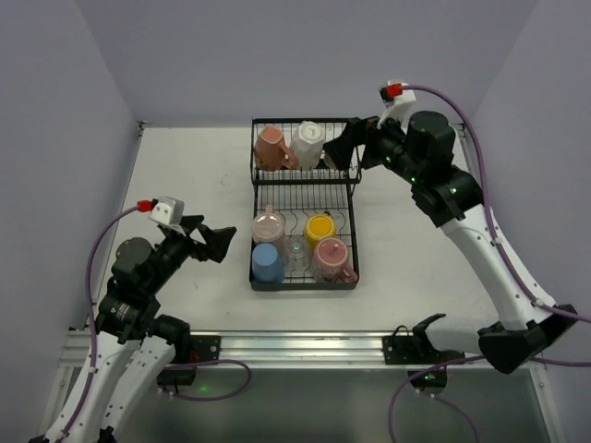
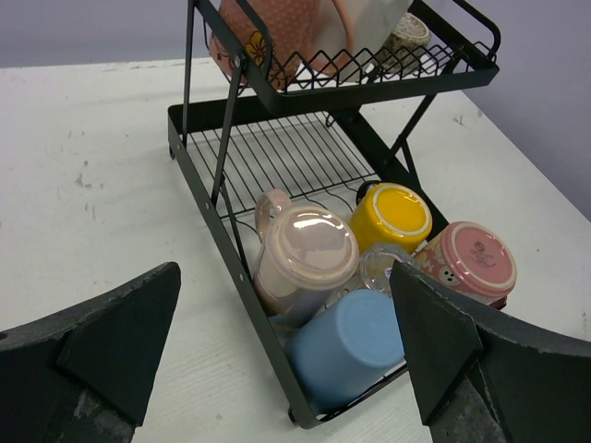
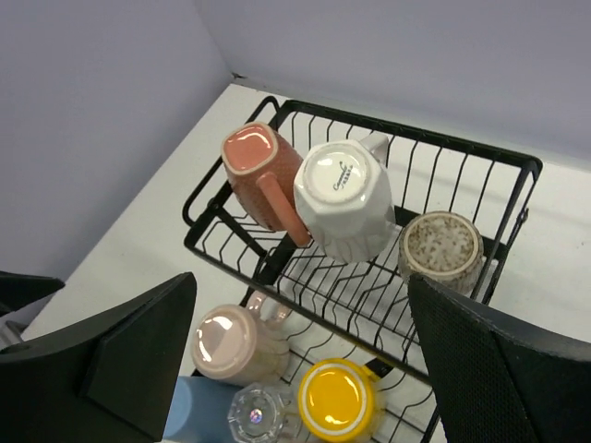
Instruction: Unload the cups from the dish rack
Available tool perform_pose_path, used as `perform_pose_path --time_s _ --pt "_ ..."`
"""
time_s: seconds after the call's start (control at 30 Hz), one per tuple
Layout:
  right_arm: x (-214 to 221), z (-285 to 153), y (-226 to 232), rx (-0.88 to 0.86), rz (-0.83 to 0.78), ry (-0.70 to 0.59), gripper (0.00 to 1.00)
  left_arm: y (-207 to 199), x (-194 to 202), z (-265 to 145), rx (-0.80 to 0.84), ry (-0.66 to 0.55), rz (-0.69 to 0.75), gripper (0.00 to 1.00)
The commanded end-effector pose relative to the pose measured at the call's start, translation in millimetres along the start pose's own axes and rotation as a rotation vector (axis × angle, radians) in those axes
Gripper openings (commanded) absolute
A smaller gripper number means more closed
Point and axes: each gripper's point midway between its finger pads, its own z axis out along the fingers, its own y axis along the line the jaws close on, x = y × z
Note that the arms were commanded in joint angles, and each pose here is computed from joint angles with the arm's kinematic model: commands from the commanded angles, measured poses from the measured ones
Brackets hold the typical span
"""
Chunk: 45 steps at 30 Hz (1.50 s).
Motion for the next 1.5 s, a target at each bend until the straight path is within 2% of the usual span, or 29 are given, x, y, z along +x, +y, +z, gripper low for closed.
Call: perform_pose_path --time_s 0.0,0.03,0.17,0.37,0.5,0.73,0.87,0.93,0.97,1.0,1.03,1.13,1.23,1.37,1.47 --pt "-16.7 23.9 0.7 0.005 -0.101 -0.015 0.99 -4.3 -9.2 -2.3 0.018 -0.022 0.011 1.0" --pt "-22.9 29.0 6.4 -0.013 -0.125 -0.019 0.99 -4.5 -8.9 -1.7 0.019 -0.02 0.012 1.0" --pt "-1.8 75.6 -1.8 0.004 -0.151 0.081 0.99 -4.8 -7.9 -0.2 0.022 -0.014 0.011 1.0" --pt "10.3 109.5 -12.2 0.04 -0.161 0.125 0.99 -5.0 -6.8 0.1 0.024 -0.011 0.011 1.0" --pt "38.7 131.3 -26.8 0.09 -0.159 0.203 0.99 -5.3 -6.1 0.6 0.027 -0.008 0.01 1.0" --pt "64.5 150.9 -32.4 0.118 -0.163 0.233 0.99 -4.4 -5.0 1.7 0.024 -0.003 0.007 1.0" --pt "61.9 159.1 -39.6 0.17 -0.179 0.203 0.98 -3.7 -5.6 1.8 0.02 -0.006 0.009 1.0" --pt "63.3 160.4 -39.6 0.173 -0.182 0.201 0.86 -3.6 -4.9 2.0 0.019 -0.003 0.005 1.0" --pt "62.0 160.4 -40.1 0.177 -0.182 0.195 0.76 -3.5 -5.7 1.9 0.018 -0.005 0.006 1.0" --pt "61.6 160.3 -38.9 0.178 -0.18 0.192 0.65 -3.2 -5.4 2.2 0.016 -0.004 0.004 1.0" --pt "58.0 159.1 -38.0 0.18 -0.18 0.179 0.49 -3.2 -6.2 2.4 0.015 -0.005 0.001 1.0" --pt "34.1 149.4 -29.6 0.175 -0.169 0.088 0.33 -5.6 -8.9 3.2 0.025 -0.012 -0.008 1.0" --pt "-4.8 131.5 -17.9 0.166 -0.134 -0.034 0.2 -8.1 -13.5 5.8 0.034 -0.026 -0.027 1.0" --pt "-61.9 105.4 -2.4 0.142 -0.068 -0.229 0.13 -25.7 -36.3 4.4 0.102 -0.073 -0.073 1.0" --pt "-89.0 88.7 8.8 0.113 -0.006 -0.324 0.12 -46.3 -62.1 1.1 0.187 -0.124 -0.114 1.0"
